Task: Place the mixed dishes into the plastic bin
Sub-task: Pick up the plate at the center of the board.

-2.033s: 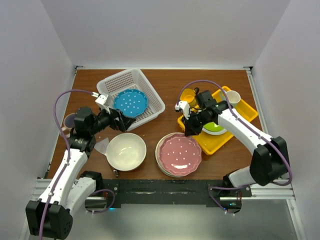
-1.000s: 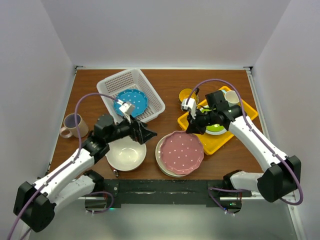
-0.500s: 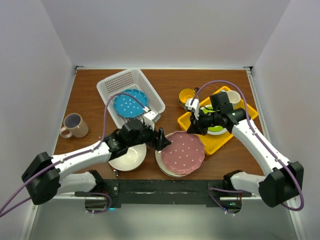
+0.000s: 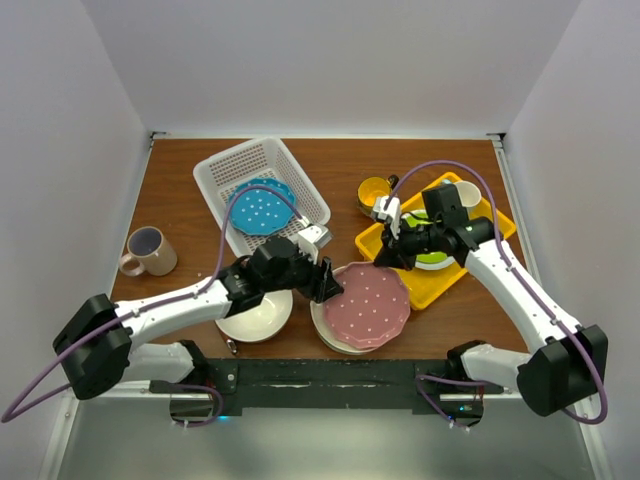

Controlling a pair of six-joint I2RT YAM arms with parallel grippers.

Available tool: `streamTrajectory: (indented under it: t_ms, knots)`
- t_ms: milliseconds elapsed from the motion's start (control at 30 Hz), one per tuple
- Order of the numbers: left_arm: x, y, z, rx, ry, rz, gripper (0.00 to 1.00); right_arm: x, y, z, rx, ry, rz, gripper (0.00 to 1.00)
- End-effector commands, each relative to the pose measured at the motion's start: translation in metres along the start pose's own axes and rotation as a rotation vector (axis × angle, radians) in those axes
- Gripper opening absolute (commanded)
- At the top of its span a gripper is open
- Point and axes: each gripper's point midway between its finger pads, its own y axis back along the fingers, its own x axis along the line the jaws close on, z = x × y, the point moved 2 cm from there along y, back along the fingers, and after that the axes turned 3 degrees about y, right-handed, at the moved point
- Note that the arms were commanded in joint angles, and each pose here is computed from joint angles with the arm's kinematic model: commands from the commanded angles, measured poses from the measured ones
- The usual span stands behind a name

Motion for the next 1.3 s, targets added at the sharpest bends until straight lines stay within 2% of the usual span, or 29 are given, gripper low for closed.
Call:
streamTrajectory:
  t_ms: [0,133,333,600,733,767,867,967,1000,1100,1267]
  knots:
    - [-0.022,-0.003,0.018,-0.033,-0.039,-0.103,0.53,0.002,0.009,0.026,-0.112,0.082,0.001,0.0]
    - [-0.024,-0.004,0.018,-0.03,-0.036,-0.119,0.38,0.002,0.009,0.027,-0.117,0.078,0.004,0.0]
    - [-0.025,-0.003,0.024,-0.046,-0.039,-0.106,0.01,0.004,0.009,0.026,-0.124,0.08,0.016,0.0]
    - [-0.03,0.016,0.047,-0.147,-0.027,-0.086,0.0,0.004,0.018,0.027,-0.156,0.07,0.01,0.0]
    - [-0.031,0.029,0.057,-0.204,-0.001,-0.074,0.0,0.005,0.024,0.025,-0.178,0.057,0.013,0.15]
    - [-0.034,0.035,0.062,-0.228,0.0,-0.084,0.0,0.004,0.027,0.025,-0.182,0.053,0.008,0.26]
    - [-0.036,0.047,0.07,-0.268,0.021,-0.082,0.0,0.007,0.032,0.026,-0.203,0.057,0.002,0.41]
    - [-0.039,0.058,0.077,-0.305,0.035,-0.081,0.0,0.01,0.04,0.027,-0.234,0.061,-0.001,0.52]
    - [-0.038,0.06,0.078,-0.309,0.043,-0.074,0.0,0.011,0.042,0.027,-0.241,0.063,-0.001,0.6]
    - [-0.036,0.068,0.082,-0.332,0.051,-0.06,0.0,0.012,0.048,0.027,-0.264,0.066,-0.012,0.74]
    - [-0.031,0.08,0.088,-0.352,0.047,-0.026,0.0,0.013,0.054,0.027,-0.282,0.07,-0.029,0.85]
